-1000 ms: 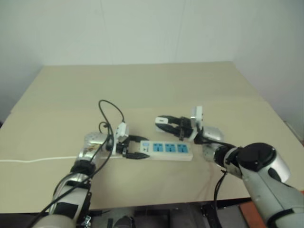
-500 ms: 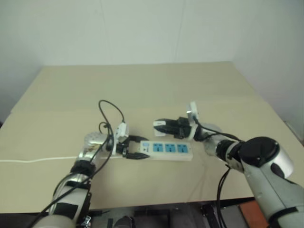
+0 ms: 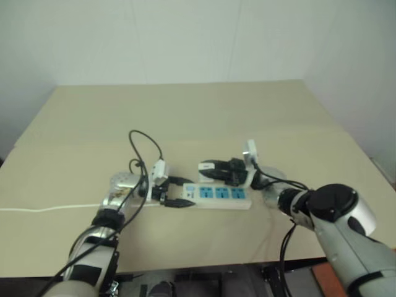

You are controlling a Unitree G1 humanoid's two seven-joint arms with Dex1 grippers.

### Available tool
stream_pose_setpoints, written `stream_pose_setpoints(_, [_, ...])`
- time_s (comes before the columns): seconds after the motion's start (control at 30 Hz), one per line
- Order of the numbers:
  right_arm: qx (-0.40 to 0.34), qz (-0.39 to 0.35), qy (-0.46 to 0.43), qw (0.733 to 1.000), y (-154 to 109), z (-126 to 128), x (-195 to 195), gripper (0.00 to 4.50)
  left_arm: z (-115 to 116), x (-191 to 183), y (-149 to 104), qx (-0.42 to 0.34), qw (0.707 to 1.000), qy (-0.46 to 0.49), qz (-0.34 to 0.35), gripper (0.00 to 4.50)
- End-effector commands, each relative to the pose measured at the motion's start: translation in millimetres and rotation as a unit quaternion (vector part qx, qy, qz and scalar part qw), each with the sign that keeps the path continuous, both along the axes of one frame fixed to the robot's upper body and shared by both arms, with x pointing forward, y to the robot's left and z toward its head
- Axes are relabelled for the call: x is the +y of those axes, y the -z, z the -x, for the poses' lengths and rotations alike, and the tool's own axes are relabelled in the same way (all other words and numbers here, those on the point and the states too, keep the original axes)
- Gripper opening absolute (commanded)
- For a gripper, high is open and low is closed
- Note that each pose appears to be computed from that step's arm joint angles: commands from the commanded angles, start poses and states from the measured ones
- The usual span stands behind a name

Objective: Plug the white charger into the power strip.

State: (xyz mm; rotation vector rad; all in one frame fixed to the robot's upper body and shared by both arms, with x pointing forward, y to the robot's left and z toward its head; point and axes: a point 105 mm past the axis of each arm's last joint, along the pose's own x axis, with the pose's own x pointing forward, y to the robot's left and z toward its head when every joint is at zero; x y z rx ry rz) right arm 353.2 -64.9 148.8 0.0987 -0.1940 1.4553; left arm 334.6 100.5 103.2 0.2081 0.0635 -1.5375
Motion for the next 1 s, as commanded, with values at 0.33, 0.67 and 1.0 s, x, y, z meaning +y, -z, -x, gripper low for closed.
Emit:
stream_pose_setpoints(0.33, [0.008, -0.002, -0.015, 1.0, 6, 6, 6, 1.13, -1, -5, -2, -0.01, 1.0, 0.002, 0.0, 3.26])
stream_pose_setpoints(0.67, [0.008, 0.003, -0.009, 1.0, 14, 9, 6, 1.13, -1, -5, -1, -0.009, 1.0, 0.0, 0.001, 3.26])
stream_pose_setpoints(1.0, [0.009, 0.0, -0.017, 1.0, 13, 10, 6, 1.13, -1, -3, 1, -0.006, 1.0, -0.003, -0.001, 3.26])
